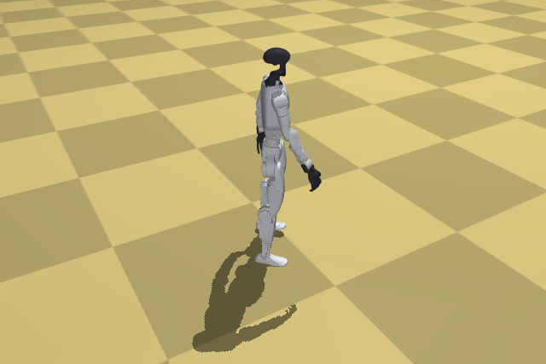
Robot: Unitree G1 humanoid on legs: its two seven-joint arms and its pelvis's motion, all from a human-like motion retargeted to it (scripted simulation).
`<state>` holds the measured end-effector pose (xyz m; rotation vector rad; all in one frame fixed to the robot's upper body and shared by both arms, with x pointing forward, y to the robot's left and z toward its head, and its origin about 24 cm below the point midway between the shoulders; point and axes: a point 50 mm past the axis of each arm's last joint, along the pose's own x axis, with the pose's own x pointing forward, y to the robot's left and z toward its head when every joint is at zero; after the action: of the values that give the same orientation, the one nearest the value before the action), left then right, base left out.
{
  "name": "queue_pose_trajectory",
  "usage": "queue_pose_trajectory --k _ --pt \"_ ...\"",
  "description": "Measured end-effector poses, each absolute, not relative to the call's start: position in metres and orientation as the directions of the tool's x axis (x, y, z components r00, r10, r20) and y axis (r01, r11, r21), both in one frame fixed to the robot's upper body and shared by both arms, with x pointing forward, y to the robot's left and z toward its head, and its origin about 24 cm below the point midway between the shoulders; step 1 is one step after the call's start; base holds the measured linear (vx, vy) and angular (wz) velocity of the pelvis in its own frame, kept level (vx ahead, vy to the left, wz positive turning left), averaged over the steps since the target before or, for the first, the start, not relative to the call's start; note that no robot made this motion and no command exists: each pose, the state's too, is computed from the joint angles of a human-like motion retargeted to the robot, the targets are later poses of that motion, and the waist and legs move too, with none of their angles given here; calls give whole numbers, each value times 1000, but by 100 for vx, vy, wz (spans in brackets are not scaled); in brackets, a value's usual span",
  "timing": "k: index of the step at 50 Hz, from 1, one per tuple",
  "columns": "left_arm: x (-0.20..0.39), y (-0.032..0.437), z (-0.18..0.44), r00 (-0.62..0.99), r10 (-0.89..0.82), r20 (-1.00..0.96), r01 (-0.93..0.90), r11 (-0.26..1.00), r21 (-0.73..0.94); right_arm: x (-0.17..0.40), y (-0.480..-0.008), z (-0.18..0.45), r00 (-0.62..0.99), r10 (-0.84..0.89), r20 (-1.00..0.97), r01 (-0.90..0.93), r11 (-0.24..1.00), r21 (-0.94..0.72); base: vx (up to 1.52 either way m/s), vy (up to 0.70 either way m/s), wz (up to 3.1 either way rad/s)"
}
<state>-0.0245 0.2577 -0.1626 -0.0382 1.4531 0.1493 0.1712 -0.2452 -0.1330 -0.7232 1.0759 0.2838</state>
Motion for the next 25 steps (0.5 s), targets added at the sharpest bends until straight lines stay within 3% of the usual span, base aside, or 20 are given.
queue_pose_trajectory --k 11,25 --pt "19 270 -157 248 111 -963 -74 993 95 135 -255 -145 361 -155 -920 -529 778 -339 3 1 20" --pt "33 280 -151 308 130 -942 -77 991 112 151 -252 -139 433 -144 -890 -507 777 -373 0 0 -3"
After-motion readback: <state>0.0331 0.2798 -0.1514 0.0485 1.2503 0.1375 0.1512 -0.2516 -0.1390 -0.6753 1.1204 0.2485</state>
